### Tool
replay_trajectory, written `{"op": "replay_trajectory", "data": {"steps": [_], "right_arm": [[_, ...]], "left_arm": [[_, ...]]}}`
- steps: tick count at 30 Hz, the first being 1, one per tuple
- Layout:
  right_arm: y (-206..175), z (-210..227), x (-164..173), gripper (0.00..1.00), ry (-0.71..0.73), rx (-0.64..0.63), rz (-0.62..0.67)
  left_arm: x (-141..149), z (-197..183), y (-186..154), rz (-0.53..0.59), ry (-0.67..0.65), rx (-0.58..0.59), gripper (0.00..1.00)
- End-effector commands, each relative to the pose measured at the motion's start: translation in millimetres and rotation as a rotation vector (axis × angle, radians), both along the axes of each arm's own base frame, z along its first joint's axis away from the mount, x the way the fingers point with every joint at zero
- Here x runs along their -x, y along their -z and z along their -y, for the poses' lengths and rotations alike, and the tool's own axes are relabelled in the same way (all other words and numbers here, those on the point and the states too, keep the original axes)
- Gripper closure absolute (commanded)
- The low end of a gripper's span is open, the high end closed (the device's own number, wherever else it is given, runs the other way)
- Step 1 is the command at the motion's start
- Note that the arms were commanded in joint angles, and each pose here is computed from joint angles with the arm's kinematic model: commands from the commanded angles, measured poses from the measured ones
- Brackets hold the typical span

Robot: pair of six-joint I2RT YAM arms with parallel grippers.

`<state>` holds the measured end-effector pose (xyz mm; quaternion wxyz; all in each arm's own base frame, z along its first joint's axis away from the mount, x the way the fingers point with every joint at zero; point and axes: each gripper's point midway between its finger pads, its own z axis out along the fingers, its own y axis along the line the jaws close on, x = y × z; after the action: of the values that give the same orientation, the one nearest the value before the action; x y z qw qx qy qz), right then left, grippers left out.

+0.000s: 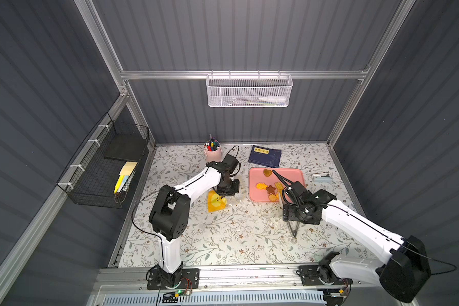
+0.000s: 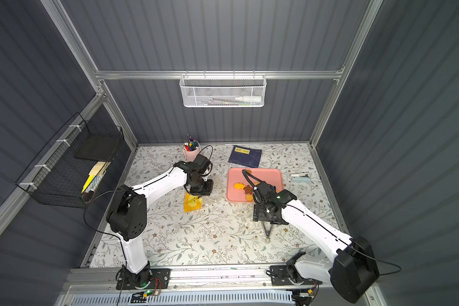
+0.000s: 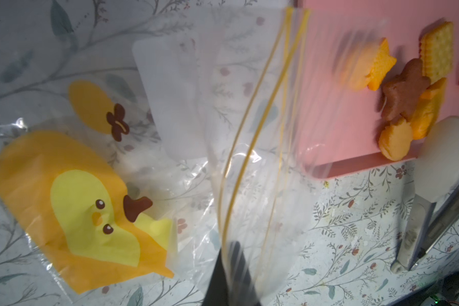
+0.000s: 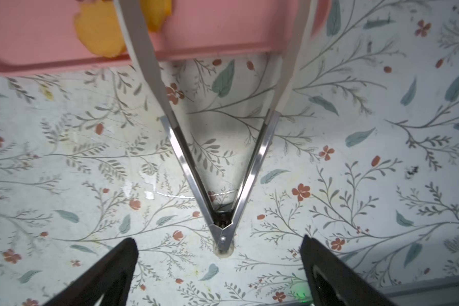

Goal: Put the cookies into a resealable bag to prevent moisture
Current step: Pick up the clamp from the center of the board.

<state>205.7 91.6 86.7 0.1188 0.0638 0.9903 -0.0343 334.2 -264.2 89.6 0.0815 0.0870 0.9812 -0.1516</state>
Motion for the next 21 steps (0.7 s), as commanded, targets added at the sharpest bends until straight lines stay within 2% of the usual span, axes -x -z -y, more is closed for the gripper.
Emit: {"op": "replay_trajectory", "data": {"steps": [1, 4, 11, 14, 20, 21], "right_arm": [[23.0, 4.9, 4.1, 0.01, 0.039, 0.030, -0.041], [42.1, 0.9, 3.0, 0.01, 0.043, 0.026, -0.066], [68.6, 6.2, -16.4, 0.04, 0.087, 0.043, 0.001], [77.2, 7.2, -18.8, 0.13, 0.088, 0.037, 0.029], [71.9, 6.6, -24.0, 0.45, 0.081, 0.041, 0.051], [65.8, 5.8, -24.1, 0.48, 0.067, 0.040, 0.049]], "left_arm": [[2.2, 3.0, 8.0, -0.020, 0.031, 0.003, 1.00], [-0.2, 2.8, 5.6, -0.008, 0.032, -0.001, 1.00], [1.3, 2.5, 4.3, -0.013, 0.041, -0.003, 1.00], [2.4, -2.7, 0.5, 0.003, 0.032, -0.016, 1.00], [2.9, -4.5, -4.3, 0.010, 0.033, -0.020, 1.00], [2.6, -4.3, -6.2, 0.014, 0.034, -0.019, 1.00]]}}
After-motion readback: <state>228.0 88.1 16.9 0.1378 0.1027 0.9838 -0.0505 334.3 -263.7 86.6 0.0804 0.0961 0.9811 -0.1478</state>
